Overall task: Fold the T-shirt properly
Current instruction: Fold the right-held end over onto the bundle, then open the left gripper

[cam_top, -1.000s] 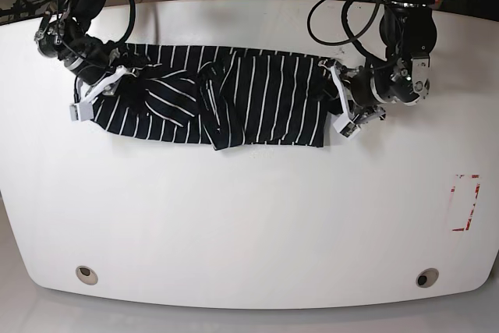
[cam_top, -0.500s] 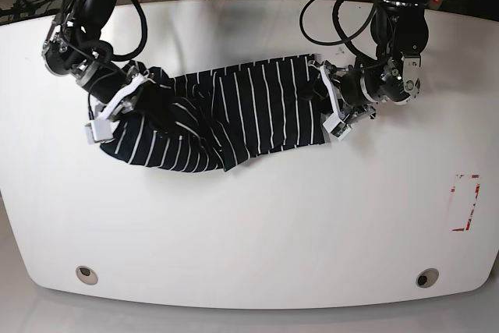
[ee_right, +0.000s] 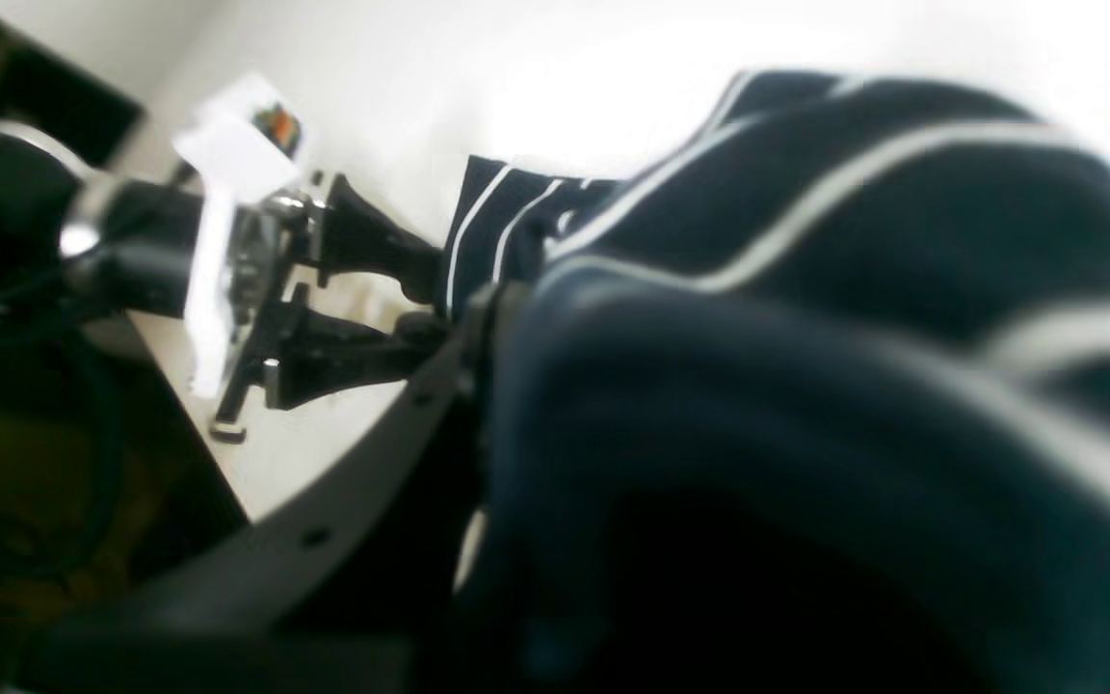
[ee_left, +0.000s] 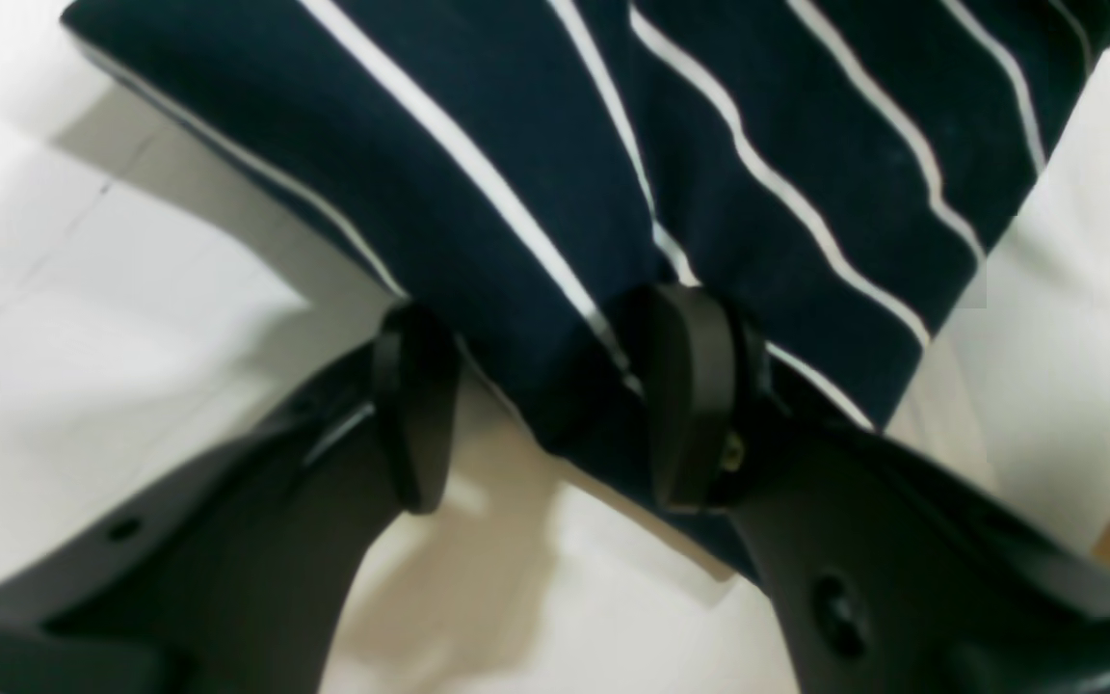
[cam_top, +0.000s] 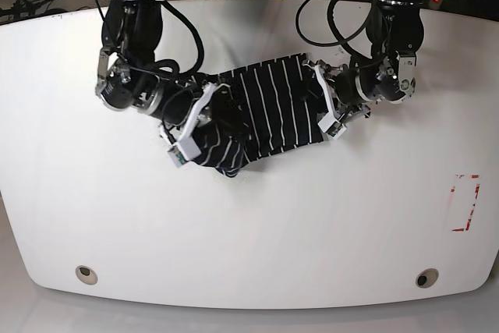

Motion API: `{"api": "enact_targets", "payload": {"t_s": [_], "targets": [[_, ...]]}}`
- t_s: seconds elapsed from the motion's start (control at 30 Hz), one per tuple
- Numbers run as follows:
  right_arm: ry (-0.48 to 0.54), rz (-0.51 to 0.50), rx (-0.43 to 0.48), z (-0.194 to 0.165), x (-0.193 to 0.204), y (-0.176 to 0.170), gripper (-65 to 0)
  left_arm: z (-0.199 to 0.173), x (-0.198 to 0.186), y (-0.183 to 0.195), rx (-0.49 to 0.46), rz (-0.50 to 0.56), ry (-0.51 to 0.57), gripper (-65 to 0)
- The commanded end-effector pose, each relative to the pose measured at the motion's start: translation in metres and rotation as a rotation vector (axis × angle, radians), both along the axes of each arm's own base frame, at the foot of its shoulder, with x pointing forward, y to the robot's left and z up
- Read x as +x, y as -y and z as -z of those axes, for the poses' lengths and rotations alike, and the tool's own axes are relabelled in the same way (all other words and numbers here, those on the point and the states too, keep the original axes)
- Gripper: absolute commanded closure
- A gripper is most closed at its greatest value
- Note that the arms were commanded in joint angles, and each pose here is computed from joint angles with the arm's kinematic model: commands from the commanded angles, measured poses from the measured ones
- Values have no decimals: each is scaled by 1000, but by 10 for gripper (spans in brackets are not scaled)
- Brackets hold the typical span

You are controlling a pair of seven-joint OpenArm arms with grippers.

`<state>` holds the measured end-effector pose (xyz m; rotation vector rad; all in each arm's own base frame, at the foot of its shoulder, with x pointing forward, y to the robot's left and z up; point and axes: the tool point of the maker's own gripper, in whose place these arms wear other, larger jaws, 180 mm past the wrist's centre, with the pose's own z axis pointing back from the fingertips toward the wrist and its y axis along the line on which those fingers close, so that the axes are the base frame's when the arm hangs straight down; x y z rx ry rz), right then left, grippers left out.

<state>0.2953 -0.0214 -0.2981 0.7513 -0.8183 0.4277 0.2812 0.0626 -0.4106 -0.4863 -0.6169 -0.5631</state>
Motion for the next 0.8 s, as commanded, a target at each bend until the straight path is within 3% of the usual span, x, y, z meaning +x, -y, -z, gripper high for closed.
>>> {"api": "enact_targets", "payload": {"t_s": [0.0,0.2,0.33,0.53,0.77], "targets": [[71,-6,0,-14,15,-9,-11,-4,4,-1,9,2,14,-281],[47,-53,-9,4,24,-34,-277,-4,4,-1,4,1,16,-281],[2,-101,11,23,22,-60,-376,-7,6,1,-5,-2,26,-281],[-1,-123,30,27,17,-74,-398,-19,17,5,-70,-43,86,-281],[37,-140,-11,22,18,-77,-396,-32,28,-7,-91,-103,131,-281]]}}
